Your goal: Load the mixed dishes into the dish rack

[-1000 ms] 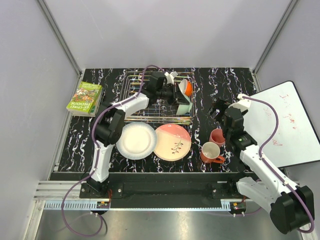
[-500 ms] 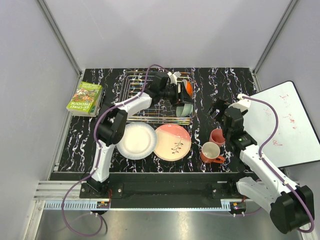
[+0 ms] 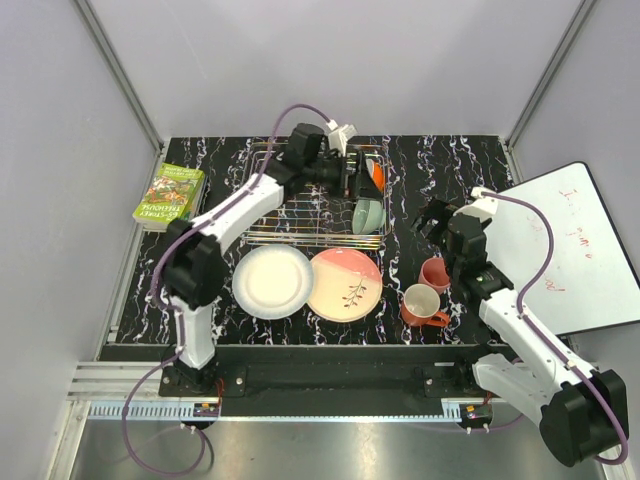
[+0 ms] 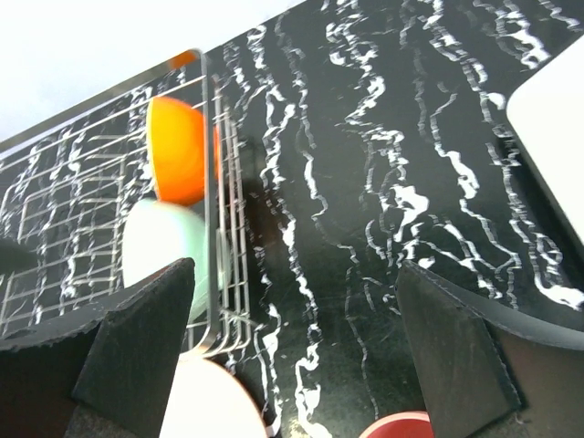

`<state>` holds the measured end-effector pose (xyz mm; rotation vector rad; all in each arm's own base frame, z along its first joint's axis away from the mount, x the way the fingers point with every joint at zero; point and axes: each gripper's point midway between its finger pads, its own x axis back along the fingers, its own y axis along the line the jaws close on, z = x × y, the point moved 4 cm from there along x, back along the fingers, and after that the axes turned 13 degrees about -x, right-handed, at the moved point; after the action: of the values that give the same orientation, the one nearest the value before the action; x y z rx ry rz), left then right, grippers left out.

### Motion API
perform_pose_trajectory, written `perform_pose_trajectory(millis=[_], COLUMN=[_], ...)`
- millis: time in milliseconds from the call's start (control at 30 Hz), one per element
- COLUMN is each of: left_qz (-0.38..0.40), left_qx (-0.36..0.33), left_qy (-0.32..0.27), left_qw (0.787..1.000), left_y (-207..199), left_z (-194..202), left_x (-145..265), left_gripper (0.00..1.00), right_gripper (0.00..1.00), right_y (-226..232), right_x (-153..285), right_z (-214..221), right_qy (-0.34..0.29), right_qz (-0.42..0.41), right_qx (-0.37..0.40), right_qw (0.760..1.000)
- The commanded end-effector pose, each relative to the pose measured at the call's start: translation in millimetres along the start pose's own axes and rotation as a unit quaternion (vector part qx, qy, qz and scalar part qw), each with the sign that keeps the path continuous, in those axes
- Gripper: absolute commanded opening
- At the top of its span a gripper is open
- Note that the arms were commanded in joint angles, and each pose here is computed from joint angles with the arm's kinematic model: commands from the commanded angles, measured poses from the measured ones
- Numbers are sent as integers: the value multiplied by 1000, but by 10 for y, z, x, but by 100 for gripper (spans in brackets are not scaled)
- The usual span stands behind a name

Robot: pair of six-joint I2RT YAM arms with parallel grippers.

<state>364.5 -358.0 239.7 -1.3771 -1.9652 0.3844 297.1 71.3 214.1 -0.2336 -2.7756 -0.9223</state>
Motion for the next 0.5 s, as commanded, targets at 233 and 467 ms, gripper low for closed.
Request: perform_pose_trajectory(millis=[233,467], left_qz=[-156,-285], left_qx=[-243,-195], left_qy=[52,189], left_qw=[956,919], left_y=[-316,473], left_z=[251,1416], left_x=[1967,3255], left_gripper=[99,99], right_gripper=[100,98], right_y=[491,824], right_x=[6,66], right_z=[485,1011], right_qy=[130,226], right_qz=[-132,-227], right_qx=[7,49], right_qw=[983,946])
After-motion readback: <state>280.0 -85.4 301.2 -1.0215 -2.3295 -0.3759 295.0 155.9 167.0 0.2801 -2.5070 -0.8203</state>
